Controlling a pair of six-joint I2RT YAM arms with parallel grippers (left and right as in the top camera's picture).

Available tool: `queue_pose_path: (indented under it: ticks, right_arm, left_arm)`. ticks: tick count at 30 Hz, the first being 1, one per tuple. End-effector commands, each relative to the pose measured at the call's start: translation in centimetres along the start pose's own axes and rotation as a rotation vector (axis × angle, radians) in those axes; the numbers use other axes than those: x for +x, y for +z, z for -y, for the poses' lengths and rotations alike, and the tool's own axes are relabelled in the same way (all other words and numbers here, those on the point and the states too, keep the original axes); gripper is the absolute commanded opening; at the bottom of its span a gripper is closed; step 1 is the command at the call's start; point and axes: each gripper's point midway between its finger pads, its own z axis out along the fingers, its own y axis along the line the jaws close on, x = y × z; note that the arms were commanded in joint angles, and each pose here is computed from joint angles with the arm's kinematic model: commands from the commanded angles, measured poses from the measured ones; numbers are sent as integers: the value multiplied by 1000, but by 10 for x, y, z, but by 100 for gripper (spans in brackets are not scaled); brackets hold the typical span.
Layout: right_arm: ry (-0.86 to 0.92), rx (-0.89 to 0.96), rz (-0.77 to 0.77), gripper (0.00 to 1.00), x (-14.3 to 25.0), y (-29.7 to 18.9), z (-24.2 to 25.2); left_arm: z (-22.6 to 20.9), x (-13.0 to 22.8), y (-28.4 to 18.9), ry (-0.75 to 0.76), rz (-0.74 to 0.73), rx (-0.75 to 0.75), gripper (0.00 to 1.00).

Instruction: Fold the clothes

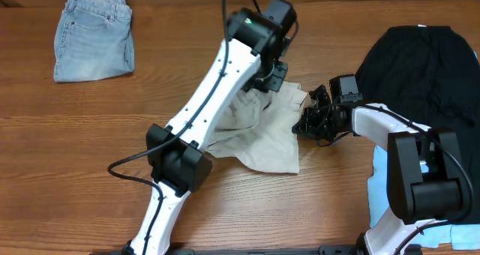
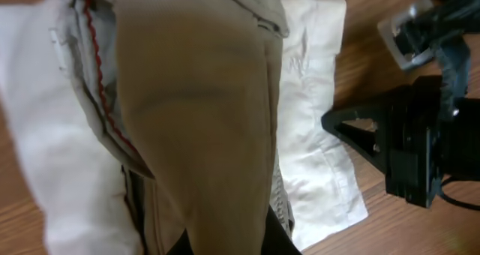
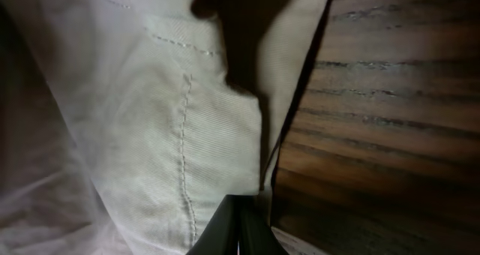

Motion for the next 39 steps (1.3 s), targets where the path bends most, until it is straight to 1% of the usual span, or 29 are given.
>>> queue_pose_path:
  ticks: [1,3,4,5,8,10,13,15,18,19,21,22,25,29,30,35,39]
  right_arm:
    - [1,5,12,4,0,1,3]
    - [3,-19,27,4,-7,-4,0]
    - [7,-52,50,4,-18,-14,-5]
    - [11,-68,64,4,-25,-21,-8]
    - [25,-108,135,4,-49,-57,-15]
    - [28,-114,198,6,-65,-89,-17]
    - [29,-111,287,12,-79,-133,-19]
    - [11,-106,344,18,-84,-160,-21]
    - [8,-98,400,41,-85,-187,-22]
    - [2,-95,412,47,-84,-193,-22]
    - [1,-87,420,54,-81,-200,-20]
    - [6,-85,418,57,-79,-201,-19]
    - [17,-71,398,61,-73,-201,-12]
    - [42,12,370,63,-64,-198,4]
    - [36,28,362,65,-62,-197,7]
    - [28,48,343,68,-57,-195,10]
    - [31,59,343,69,-57,-195,12]
  left_arm:
    - [14,16,23,-40,-74,15,27]
    - [20,22,30,-35,-104,35,44]
    - [22,28,35,-30,-125,36,54]
    - [21,28,36,-28,-127,26,59]
    - [2,22,31,-28,-89,-72,76]
    - [-15,16,18,-44,-60,-124,84]
    - [-36,7,-9,-71,-15,-151,85]
    - [-43,3,-28,-37,10,-127,85]
    - [-32,3,-43,104,18,-24,84]
    - [-25,4,-44,149,17,16,84]
    - [-14,7,-43,207,9,63,84]
    - [-12,9,-40,229,-2,55,83]
    - [-20,19,-25,255,-62,-36,83]
    - [-18,45,5,249,-198,-42,77]
    - [-18,52,11,225,-231,-51,77]
    - [-24,85,36,45,-369,-94,79]
    - [-29,103,52,30,-443,-114,75]
